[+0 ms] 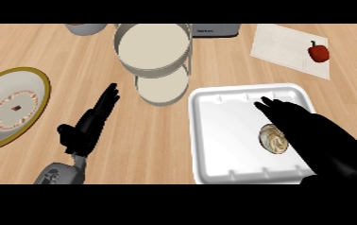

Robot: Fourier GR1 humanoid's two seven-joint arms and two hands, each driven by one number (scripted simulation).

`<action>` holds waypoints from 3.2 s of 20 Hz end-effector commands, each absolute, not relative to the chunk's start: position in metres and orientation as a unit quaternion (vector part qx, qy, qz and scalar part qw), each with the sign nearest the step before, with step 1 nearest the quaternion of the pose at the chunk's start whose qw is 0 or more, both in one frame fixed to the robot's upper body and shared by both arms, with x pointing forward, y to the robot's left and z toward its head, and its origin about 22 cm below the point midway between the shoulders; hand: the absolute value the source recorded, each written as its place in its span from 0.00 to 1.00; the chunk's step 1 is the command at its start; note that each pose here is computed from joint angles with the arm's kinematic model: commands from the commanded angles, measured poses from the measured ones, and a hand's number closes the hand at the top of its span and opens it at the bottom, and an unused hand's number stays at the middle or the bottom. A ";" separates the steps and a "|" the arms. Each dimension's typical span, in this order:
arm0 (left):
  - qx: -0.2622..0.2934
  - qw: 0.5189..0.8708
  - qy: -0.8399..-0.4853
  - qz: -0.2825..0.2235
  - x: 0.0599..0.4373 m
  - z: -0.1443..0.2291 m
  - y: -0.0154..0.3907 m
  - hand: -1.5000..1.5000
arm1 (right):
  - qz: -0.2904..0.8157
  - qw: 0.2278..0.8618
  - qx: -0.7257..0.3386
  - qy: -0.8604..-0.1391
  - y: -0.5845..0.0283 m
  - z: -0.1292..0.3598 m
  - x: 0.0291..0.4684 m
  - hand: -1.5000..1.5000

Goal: Pick the cupcake from the tray and place it in the tiered basket

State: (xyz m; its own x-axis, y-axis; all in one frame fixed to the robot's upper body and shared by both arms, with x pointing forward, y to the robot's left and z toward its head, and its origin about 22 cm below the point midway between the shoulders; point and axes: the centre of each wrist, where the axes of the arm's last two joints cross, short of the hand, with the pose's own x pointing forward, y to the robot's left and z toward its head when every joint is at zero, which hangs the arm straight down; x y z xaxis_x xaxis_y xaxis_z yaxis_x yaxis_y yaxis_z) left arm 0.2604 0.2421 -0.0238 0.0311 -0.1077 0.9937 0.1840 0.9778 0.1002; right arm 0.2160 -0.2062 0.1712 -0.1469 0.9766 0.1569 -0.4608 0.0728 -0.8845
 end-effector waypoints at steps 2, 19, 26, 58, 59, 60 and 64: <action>-0.034 0.721 -0.684 -0.110 0.271 -0.019 0.236 0.50 | 0.581 0.589 -0.333 -0.453 -0.199 0.174 0.209 0.00; -0.039 0.719 -0.686 -0.104 0.264 -0.030 0.240 0.50 | 0.587 0.622 -0.368 -0.364 -0.206 0.077 0.231 0.00; -0.028 0.717 -0.690 -0.100 0.276 -0.026 0.222 0.50 | 0.577 0.640 -0.373 -0.344 -0.231 0.063 0.229 0.00; -0.032 0.712 -0.694 -0.107 0.260 -0.015 0.244 0.50 | 0.528 0.615 -0.367 -0.457 -0.255 0.024 0.276 1.00; -0.028 0.713 -0.693 -0.098 0.260 -0.020 0.232 0.50 | 0.521 0.620 -0.383 -0.444 -0.288 0.015 0.273 1.00; -0.031 0.715 -0.691 -0.104 0.277 -0.011 0.240 0.50 | 0.502 0.631 -0.394 -0.441 -0.291 0.027 0.285 1.00; -0.037 0.712 -0.694 -0.102 0.268 -0.020 0.228 0.50 | 0.470 0.629 -0.444 -0.432 -0.311 0.024 0.300 1.00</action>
